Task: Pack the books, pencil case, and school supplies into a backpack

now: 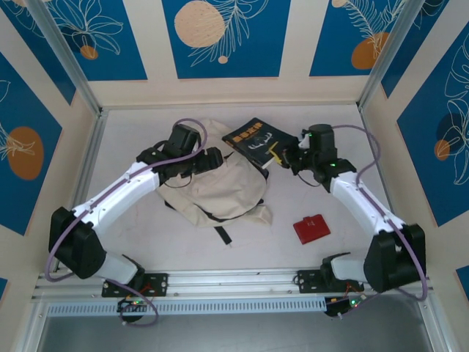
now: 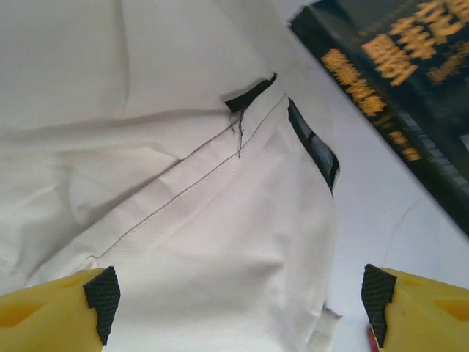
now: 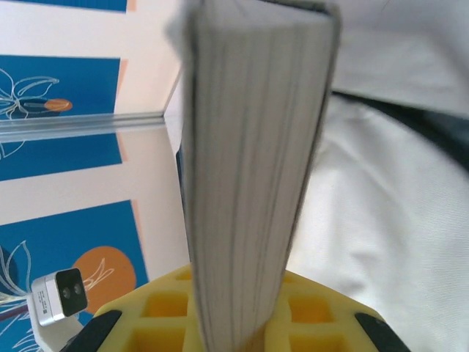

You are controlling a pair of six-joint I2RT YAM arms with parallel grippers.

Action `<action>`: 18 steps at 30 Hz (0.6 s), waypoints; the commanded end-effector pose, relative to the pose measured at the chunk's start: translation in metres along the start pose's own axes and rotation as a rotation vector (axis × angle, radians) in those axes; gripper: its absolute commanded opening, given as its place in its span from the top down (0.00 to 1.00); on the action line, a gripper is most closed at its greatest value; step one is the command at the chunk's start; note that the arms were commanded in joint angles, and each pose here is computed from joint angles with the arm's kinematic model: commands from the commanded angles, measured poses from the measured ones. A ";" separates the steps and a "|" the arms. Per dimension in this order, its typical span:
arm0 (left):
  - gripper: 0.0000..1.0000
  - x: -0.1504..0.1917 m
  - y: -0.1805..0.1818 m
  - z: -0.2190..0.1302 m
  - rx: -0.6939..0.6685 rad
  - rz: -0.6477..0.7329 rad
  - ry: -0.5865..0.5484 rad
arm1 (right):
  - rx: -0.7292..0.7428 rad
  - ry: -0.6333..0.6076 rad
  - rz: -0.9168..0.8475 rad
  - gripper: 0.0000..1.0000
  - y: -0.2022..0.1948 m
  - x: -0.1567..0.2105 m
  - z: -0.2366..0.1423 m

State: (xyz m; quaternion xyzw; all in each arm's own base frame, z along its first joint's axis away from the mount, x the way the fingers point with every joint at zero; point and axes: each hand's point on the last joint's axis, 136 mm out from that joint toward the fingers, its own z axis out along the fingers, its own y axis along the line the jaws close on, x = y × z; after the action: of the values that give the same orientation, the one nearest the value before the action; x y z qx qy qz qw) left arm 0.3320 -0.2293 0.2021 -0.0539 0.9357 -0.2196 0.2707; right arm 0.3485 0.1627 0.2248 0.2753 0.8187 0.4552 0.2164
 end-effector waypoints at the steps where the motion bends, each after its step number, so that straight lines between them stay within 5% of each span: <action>1: 0.15 0.026 -0.008 0.004 -0.044 0.222 0.120 | 0.037 -0.040 -0.115 1.00 0.005 -0.006 -0.041; 9: 0.22 0.073 -0.039 0.031 -0.133 0.463 0.246 | 0.192 -0.173 -0.085 1.00 -0.034 -0.027 -0.096; 18: 0.23 0.130 -0.037 0.064 -0.222 0.420 0.398 | 0.204 -0.168 -0.043 1.00 -0.056 -0.021 -0.104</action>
State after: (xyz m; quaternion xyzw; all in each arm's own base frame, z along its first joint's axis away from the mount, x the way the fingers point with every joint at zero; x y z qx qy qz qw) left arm 0.2629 -0.3182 0.1152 0.1708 0.9724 -0.0838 0.1349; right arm 0.2903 0.0535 0.2223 0.3415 0.8456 0.3213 0.2552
